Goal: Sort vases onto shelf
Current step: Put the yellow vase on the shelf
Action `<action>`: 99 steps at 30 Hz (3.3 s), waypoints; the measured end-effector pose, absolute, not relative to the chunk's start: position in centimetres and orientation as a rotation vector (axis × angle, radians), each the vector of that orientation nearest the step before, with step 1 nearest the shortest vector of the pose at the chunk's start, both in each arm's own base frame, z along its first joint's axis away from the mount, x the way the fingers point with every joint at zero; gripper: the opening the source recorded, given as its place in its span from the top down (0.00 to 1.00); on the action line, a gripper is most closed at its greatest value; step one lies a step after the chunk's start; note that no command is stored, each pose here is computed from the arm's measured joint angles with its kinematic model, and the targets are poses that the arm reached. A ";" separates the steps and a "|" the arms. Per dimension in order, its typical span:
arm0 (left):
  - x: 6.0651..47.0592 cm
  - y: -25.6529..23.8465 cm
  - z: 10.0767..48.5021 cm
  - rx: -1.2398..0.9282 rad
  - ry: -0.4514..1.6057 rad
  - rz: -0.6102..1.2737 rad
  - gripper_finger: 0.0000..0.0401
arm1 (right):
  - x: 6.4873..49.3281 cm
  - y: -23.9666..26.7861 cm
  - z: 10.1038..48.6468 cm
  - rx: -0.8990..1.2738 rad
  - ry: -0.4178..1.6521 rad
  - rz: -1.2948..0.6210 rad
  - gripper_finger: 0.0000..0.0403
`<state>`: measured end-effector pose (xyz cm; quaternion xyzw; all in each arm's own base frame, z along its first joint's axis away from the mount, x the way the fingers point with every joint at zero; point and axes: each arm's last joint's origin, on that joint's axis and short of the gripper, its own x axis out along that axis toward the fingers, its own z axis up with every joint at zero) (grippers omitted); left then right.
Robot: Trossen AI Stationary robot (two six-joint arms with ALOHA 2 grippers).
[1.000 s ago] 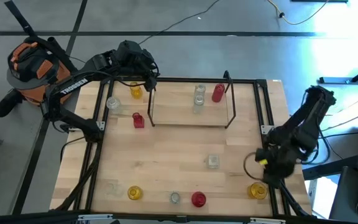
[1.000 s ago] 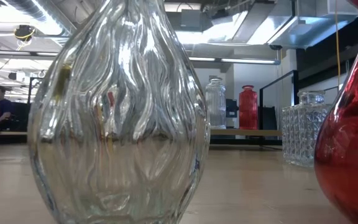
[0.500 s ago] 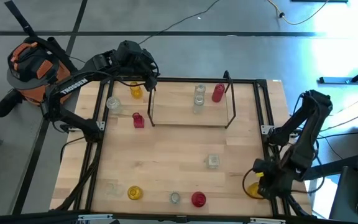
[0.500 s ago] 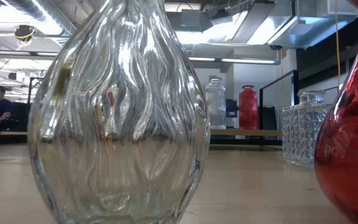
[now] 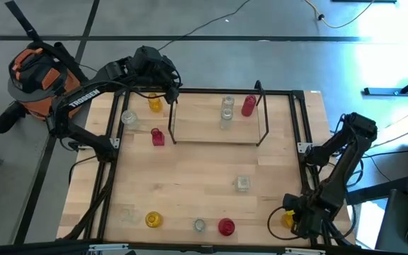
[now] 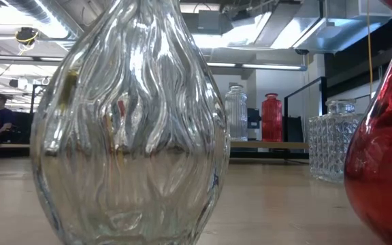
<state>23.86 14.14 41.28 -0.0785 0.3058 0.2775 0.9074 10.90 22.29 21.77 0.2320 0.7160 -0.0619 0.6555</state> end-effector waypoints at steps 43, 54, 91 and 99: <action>26.1 8.4 40.9 0.302 0.744 0.169 0.59 | 31.7 -6.5 38.8 0.542 0.914 -0.112 1.00; 26.0 8.4 40.7 0.192 0.755 0.223 0.59 | 41.2 -13.3 34.2 0.494 1.080 -0.073 1.00; 25.6 8.7 40.5 0.130 0.782 0.250 0.59 | 41.5 -22.0 26.9 0.547 1.191 -0.331 0.90; 25.6 8.7 40.5 0.150 0.785 0.242 0.59 | 41.4 -22.2 26.8 0.550 1.192 -0.336 0.74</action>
